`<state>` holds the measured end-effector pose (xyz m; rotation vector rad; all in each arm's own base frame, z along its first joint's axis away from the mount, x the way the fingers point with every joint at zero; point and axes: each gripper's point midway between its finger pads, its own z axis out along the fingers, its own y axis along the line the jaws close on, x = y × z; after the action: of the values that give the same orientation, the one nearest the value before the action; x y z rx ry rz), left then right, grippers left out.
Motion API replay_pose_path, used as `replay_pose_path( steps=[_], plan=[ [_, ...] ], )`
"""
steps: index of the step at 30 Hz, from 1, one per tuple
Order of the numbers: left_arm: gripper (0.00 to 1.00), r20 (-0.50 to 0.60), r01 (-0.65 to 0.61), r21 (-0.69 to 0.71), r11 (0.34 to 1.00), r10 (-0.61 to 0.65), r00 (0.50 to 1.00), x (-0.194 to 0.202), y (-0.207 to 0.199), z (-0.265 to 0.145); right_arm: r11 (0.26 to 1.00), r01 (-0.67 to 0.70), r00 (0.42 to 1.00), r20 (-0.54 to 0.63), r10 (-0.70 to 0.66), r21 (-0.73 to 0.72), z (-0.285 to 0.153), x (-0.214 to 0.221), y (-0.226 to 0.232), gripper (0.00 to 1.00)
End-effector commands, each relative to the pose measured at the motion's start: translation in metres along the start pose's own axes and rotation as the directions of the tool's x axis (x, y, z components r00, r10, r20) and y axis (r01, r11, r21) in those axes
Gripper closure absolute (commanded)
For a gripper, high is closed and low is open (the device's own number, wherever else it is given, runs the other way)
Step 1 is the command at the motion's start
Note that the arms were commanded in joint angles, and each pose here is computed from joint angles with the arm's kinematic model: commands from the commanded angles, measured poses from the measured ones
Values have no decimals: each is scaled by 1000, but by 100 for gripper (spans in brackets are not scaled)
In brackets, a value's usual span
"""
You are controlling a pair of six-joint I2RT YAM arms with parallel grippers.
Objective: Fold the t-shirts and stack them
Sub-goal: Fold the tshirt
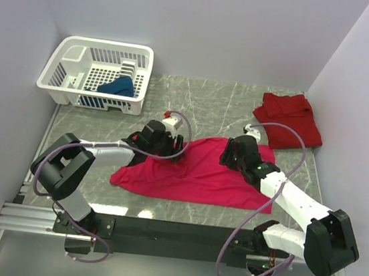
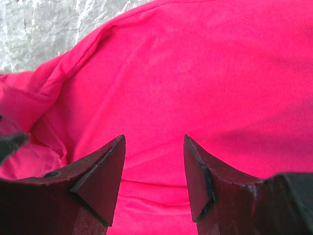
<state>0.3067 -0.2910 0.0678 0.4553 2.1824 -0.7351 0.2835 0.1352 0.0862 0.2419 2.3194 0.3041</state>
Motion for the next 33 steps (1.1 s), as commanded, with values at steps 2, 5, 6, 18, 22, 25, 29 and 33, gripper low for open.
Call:
replay_pose_path(
  steps=[2,5,6,18,22,25,29,33],
  plan=[
    [34,39,-63,149,987,58,998,-8,-43,-10,1000,0,999,46,0,-19,-2,-11,3,42],
    [35,-9,-72,227,971,77,997,11,-65,-17,1000,4,999,43,-4,-17,-2,-11,3,42],
    [35,-25,-73,259,963,83,996,16,-72,-20,1000,6,999,43,-5,-17,-1,-11,3,42],
    [34,221,-117,44,992,104,970,-44,-54,-64,1000,6,999,42,-5,-20,-1,-10,3,42],
    [32,173,-123,-141,982,147,974,-46,-15,-56,1000,4,999,39,-3,-25,-1,-9,4,42],
    [33,79,-151,-216,965,172,982,-30,5,-41,1000,7,999,40,-6,-24,-2,-10,4,42],
    [31,34,-172,-180,969,180,983,-17,5,-37,1000,5,999,47,-4,-21,-3,-10,2,42],
    [30,20,-167,-198,966,174,984,-10,11,-38,1000,3,999,48,-2,-24,-3,-10,2,42]
  ],
)
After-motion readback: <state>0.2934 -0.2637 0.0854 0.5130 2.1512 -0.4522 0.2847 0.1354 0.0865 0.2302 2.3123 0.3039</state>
